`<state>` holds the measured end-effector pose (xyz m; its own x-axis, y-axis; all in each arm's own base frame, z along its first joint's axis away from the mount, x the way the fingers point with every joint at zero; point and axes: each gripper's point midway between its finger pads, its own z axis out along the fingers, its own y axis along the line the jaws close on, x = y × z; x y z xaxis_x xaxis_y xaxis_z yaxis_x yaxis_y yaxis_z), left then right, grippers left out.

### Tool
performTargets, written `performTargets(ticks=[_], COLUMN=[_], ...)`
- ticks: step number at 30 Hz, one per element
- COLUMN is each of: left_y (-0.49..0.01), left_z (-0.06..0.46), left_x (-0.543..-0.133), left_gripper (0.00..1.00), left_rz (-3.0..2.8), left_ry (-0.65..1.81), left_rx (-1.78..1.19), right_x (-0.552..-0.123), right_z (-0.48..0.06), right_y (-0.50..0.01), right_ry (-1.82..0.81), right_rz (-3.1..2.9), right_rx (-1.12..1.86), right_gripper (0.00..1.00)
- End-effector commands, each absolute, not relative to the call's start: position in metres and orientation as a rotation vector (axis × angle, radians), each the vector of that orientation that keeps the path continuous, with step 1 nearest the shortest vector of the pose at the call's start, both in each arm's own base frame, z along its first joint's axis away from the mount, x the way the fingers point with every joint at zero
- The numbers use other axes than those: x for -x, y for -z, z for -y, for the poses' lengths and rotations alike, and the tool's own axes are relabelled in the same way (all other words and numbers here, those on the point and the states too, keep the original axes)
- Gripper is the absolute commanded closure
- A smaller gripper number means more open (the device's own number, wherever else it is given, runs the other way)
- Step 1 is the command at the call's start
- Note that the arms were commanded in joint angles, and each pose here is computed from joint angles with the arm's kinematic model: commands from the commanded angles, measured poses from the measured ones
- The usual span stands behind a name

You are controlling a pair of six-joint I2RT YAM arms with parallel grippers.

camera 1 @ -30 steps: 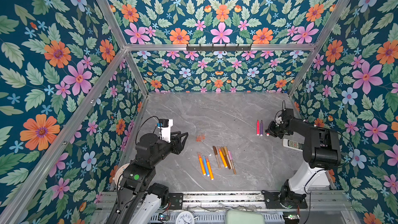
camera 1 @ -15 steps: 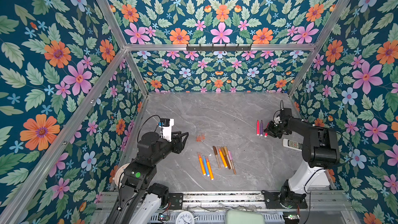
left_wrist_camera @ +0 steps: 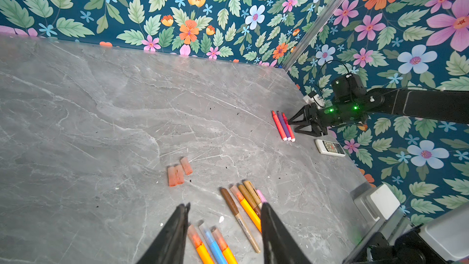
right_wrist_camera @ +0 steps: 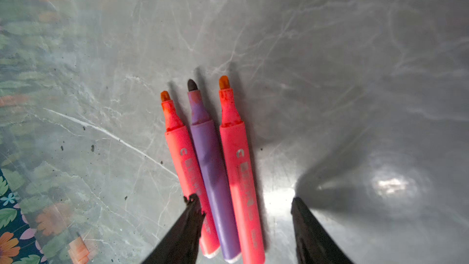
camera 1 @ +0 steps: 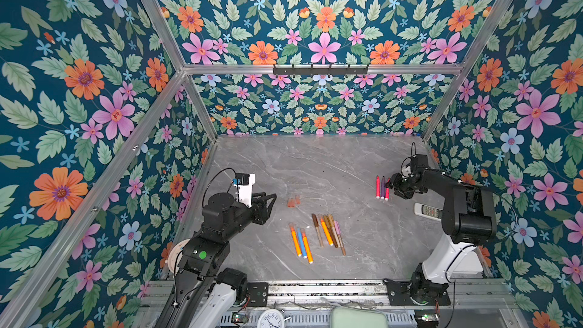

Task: Remove pen caps from pens
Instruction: Place the pen at the middle-right of the table.

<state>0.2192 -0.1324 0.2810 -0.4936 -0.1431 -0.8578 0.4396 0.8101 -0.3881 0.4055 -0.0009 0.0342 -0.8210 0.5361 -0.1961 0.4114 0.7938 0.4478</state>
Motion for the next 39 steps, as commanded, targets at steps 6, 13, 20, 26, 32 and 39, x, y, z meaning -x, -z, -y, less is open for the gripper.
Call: performTargets(ticks=[6,13,20,26,32,39], left_y=[-0.286,-0.285,-0.285,-0.284,-0.283,-0.283], left_z=[0.133,0.133,0.133,0.133,0.133,0.133], left_x=[-0.221,-0.222,-0.222,-0.223,-0.223,-0.224], left_gripper=[0.52,0.52,0.52,0.52,0.52,0.52], left_rz=[-1.944,-1.948,-1.95,-1.953,-1.954,-1.957], left_ry=[0.706,0.707,0.705,0.703,0.7,0.699], left_rx=[-0.234,-0.234,-0.233,-0.231,-0.229,-0.229], right_x=[-0.413,-0.417,-0.419,-0.421,-0.421,-0.411], right_z=[-0.014,-0.02,-0.027,-0.031,-0.03,-0.011], right_y=[-0.026,-0.03,-0.033,-0.04,-0.048,-0.07], right_ry=[-0.7,-0.759,-0.825,-0.857,-0.843,-0.652], right_rz=[-2.669,-2.648,-2.634,-2.615,-2.604,-2.572], right_rx=[-0.725,-0.713,-0.705,-0.703,-0.688,-0.682], right_gripper=[0.37,0.37,0.37,0.37,0.37,0.37])
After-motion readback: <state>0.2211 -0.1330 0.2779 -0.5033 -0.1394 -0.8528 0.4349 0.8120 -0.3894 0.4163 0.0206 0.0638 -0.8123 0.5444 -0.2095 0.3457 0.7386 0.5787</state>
